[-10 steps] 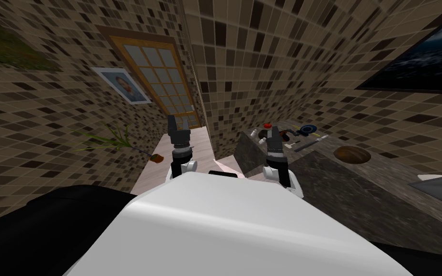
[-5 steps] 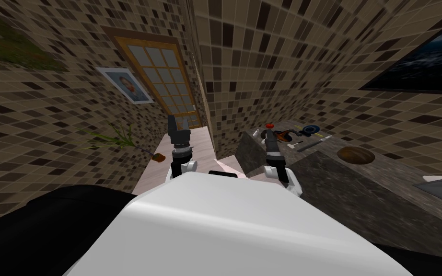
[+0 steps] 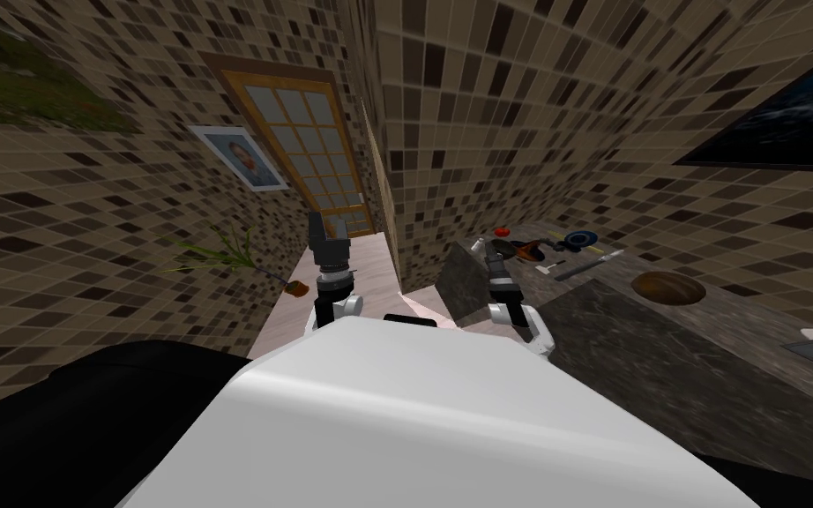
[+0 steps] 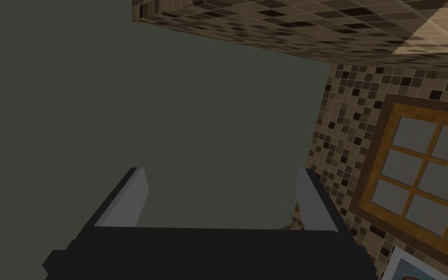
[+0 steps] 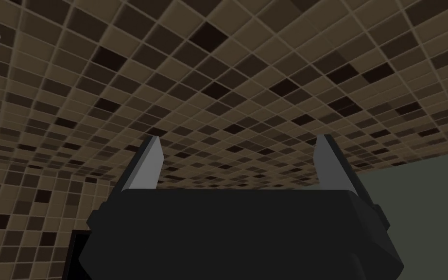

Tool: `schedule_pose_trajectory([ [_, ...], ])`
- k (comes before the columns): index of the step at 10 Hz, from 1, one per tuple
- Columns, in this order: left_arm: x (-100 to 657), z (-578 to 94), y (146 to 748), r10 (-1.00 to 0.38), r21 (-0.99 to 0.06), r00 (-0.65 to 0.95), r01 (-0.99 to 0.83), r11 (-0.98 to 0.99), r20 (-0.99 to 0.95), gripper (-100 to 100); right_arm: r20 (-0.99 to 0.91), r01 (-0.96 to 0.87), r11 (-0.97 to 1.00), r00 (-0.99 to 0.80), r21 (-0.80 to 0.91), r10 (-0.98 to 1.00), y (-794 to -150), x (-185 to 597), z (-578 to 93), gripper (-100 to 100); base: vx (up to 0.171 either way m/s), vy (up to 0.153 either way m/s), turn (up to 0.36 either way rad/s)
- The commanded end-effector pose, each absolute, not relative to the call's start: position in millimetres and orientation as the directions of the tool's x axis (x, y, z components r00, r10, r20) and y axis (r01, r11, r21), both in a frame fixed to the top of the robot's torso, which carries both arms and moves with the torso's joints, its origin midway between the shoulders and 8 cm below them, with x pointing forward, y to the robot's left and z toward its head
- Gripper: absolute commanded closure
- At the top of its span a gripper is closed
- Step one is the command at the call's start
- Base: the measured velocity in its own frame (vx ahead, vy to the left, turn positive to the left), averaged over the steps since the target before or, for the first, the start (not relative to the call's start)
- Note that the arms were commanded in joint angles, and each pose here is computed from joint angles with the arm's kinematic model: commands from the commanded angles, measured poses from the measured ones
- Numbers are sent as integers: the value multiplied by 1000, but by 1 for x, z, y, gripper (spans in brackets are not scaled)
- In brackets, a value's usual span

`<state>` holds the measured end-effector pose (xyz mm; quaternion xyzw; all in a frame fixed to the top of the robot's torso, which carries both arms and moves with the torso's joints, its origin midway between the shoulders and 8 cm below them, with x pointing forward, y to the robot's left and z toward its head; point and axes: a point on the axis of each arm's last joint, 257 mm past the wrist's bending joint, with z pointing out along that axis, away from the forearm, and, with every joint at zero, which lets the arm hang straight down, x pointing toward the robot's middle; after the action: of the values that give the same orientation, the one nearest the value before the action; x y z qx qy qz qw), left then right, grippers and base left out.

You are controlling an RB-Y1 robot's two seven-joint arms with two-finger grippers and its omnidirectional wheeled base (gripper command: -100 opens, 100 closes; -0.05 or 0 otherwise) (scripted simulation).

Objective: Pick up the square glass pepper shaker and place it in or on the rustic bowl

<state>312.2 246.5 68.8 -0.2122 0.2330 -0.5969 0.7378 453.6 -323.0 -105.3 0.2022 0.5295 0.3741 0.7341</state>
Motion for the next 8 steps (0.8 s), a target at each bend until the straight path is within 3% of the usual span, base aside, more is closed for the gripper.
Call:
schedule_pose_trajectory([
  [1,312,69,246,-980,-591,179,782,197,-90,0,-649,-284,660,146,696,747,-336,458,-124,-100,-7,86,11],
  [8,312,69,247,-980,-591,179,782,197,-91,0,-743,-112,749,101,653,662,-389,480,-180,-100,1,65,26],
])
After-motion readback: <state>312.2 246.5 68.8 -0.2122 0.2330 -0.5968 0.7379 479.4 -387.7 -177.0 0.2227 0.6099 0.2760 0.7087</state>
